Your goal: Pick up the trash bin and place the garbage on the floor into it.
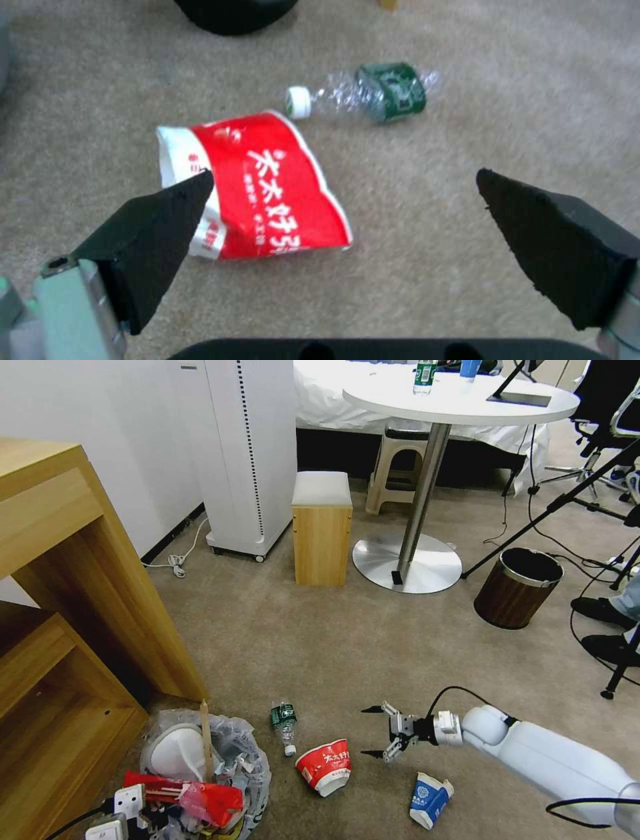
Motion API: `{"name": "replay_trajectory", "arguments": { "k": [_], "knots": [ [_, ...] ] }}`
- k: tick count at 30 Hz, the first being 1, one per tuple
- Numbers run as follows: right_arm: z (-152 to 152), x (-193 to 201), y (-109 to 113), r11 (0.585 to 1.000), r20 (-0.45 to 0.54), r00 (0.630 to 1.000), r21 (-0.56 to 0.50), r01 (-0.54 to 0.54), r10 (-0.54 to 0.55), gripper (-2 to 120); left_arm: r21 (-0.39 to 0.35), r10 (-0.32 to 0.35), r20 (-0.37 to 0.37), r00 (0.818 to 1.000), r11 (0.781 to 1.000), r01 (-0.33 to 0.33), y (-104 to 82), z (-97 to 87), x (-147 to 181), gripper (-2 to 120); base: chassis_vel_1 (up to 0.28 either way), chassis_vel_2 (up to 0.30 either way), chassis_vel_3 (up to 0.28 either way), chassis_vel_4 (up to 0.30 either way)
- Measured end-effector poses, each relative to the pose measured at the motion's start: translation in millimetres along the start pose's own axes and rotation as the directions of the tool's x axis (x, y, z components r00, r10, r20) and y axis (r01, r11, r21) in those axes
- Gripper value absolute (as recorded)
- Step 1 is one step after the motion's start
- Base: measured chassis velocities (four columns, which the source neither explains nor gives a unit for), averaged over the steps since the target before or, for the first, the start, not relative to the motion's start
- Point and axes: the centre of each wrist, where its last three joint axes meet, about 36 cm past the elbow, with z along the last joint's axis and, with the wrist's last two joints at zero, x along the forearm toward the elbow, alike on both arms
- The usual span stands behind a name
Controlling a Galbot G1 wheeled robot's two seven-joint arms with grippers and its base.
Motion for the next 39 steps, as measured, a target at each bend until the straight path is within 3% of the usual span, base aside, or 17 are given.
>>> {"name": "replay_trajectory", "arguments": {
  "k": [3,8,20,39],
  "knots": [
    [18,-21,13,0.999,0.003,1.0,-0.041,0.004,-0.004,100,0.004,-0.009,0.001,1.0,1.0,0.009,0.6,1.2,-2,0,0.0,0.0,0.0,0.0],
    [29,-41,17,0.998,-0.002,1.0,-0.066,-0.018,0.018,100,0.0,-0.016,-0.001,1.0,1.0,0.016,1.1,3.3,-4,0,0.0,0.0,0.0,0.0],
    [32,-73,45,0.992,0.045,0.998,-0.119,0.043,-0.038,100,-0.008,-0.019,-0.005,1.0,1.0,0.019,2.4,5.0,-6,0,0.0,0.0,0.0,0.0],
    [47,-99,52,0.991,0.016,0.997,-0.117,0.072,-0.07,100,-0.013,-0.016,-0.007,1.0,1.0,0.016,2.6,7.2,-10,0,0.0,0.0,0.0,0.0]
  ]
}}
